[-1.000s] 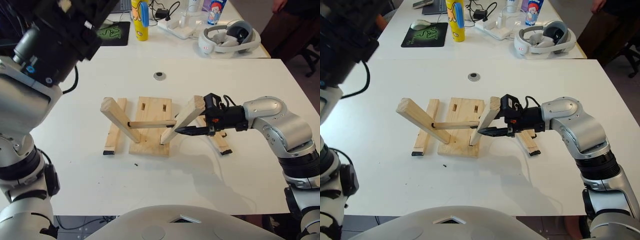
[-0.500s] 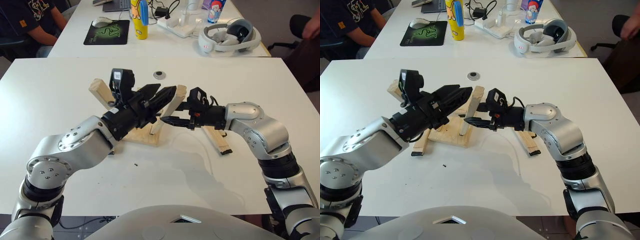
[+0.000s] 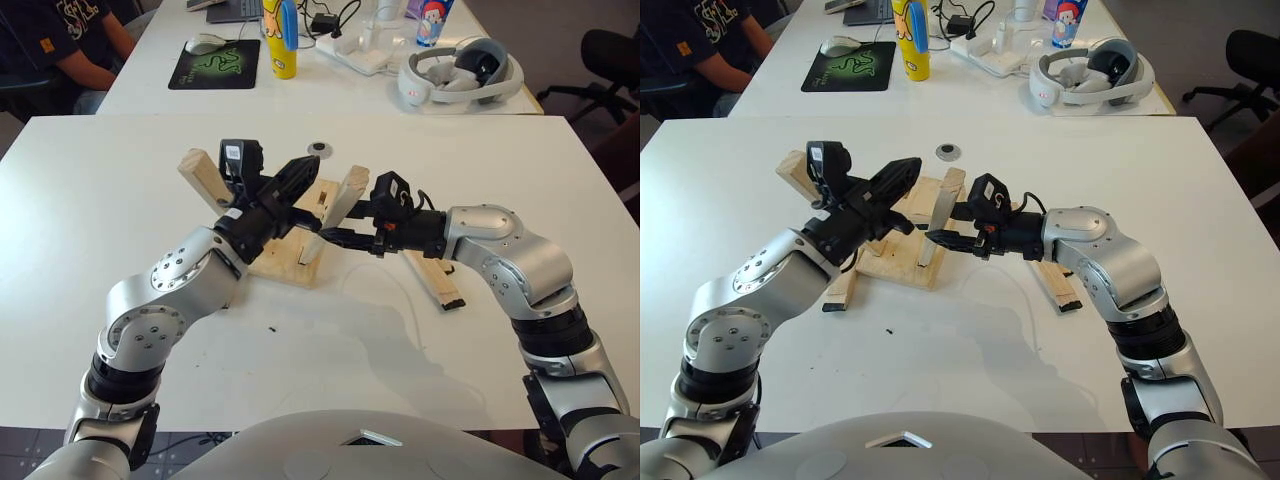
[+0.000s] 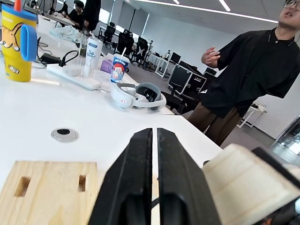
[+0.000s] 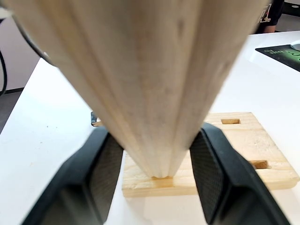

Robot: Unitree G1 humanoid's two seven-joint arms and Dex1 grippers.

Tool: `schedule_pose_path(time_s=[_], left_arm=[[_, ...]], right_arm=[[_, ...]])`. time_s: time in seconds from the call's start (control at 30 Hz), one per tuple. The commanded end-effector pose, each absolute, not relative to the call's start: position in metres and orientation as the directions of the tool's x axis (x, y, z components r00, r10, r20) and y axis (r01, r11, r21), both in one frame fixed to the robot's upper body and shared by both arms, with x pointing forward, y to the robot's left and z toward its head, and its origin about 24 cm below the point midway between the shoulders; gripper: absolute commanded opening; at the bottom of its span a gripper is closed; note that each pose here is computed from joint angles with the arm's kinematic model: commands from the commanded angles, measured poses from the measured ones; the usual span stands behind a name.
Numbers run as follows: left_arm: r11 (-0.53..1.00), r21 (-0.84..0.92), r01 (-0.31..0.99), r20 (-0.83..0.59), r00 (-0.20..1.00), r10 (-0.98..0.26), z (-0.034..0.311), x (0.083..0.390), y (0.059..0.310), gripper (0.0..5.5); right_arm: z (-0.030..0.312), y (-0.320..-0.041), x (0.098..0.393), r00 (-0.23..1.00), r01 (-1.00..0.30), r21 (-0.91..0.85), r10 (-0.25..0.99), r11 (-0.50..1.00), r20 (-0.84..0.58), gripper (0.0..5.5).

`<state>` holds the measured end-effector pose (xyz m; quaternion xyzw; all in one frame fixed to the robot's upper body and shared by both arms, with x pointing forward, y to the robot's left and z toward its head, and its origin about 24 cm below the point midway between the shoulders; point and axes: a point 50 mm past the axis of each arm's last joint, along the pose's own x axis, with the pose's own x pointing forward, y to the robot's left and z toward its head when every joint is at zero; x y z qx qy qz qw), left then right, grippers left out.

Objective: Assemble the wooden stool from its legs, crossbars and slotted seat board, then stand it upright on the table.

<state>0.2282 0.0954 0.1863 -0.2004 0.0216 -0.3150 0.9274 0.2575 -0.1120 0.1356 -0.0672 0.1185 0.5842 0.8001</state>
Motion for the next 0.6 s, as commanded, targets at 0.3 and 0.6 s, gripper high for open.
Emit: schedule_pose_path(time_s=[0.3, 0.6], left_arm=[[0.840, -0.264, 0.474, -0.372, 0.754, -0.542, 0.062, 0.201, 0.109, 0.00], [0.822, -0.222, 0.525, -0.143, 0.816, -0.560, 0.120, 0.227, 0.107, 0.00]], right_arm=[[0.104, -0.121, 0.254, 0.271, -0.923, 0.149, 0.873, 0.355, -0.405, 2.05], [0.107, -0.120, 0.254, 0.249, -0.934, 0.136, 0.877, 0.330, -0.412, 2.05]])
